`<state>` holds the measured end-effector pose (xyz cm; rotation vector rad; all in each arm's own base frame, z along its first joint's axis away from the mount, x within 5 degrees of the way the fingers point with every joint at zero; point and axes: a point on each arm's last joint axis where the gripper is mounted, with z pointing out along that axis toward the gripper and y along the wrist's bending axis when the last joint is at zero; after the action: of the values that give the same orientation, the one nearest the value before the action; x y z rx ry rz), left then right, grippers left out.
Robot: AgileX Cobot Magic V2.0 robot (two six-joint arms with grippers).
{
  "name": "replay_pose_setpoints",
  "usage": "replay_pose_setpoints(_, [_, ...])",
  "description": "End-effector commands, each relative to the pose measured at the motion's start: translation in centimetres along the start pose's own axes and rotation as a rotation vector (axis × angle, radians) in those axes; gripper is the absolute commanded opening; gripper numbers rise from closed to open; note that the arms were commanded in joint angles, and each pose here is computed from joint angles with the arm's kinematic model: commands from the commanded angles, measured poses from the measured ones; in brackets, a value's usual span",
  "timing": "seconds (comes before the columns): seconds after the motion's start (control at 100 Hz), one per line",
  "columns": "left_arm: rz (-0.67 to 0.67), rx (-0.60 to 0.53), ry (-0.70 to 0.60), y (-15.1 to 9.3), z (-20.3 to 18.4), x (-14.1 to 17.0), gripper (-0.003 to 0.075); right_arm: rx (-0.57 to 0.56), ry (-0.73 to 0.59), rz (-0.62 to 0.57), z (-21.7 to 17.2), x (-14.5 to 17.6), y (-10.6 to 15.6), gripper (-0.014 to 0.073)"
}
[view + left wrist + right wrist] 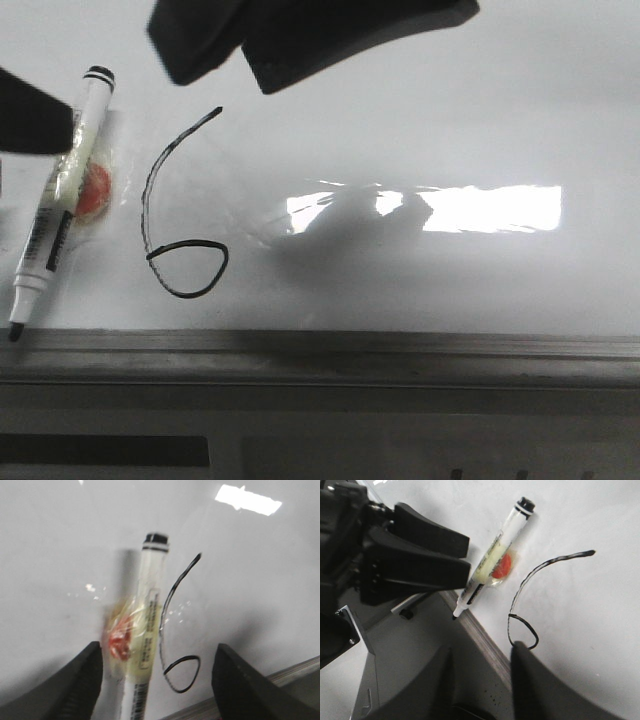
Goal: Write number 6 on whiteboard
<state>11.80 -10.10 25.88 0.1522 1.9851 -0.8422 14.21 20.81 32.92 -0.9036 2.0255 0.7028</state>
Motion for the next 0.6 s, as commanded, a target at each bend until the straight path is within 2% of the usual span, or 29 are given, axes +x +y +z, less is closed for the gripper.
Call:
replay_pose_setpoints(0.0, [0.006,0.062,-0.162,-1.0,-2.0,-2.2,0.0313,0.003,-0.167,-0.044,-2.1,-1.4,0.2,-0.0046])
replay_pose_setpoints(0.02, [0.014,0.075,-0.184,-1.1,-2.5,-2.3,0.0281,0.003,-0.186,-0.046,-2.4,-1.4,0.2,-0.0070])
replay_pose_setpoints(0.13, [0.064,0.135,-0.293,-1.5,-5.2,-2.9,-0.0016,0.003,-0.263,-0.046,-3.8,-0.7,0.1,-0.0063])
replay_pose_setpoints(0.35, [0.214,0.201,-0.459,-1.4,-9.3,-2.6,-0.0020,0.024,-0.416,-0.109,-6.3,2.4,-0.5,-0.0063])
replay_pose_setpoints(0.46, [0.311,0.203,-0.511,-0.8,-10.5,-1.3,-0.0020,0.033,-0.508,-0.163,-7.7,4.5,-0.7,-0.0063])
replay_pose_setpoints(0.59, [0.397,0.196,-0.548,0.2,-11.3,0.3,-0.0020,0.032,-0.569,-0.174,-9.0,7.5,-1.1,-0.0063])
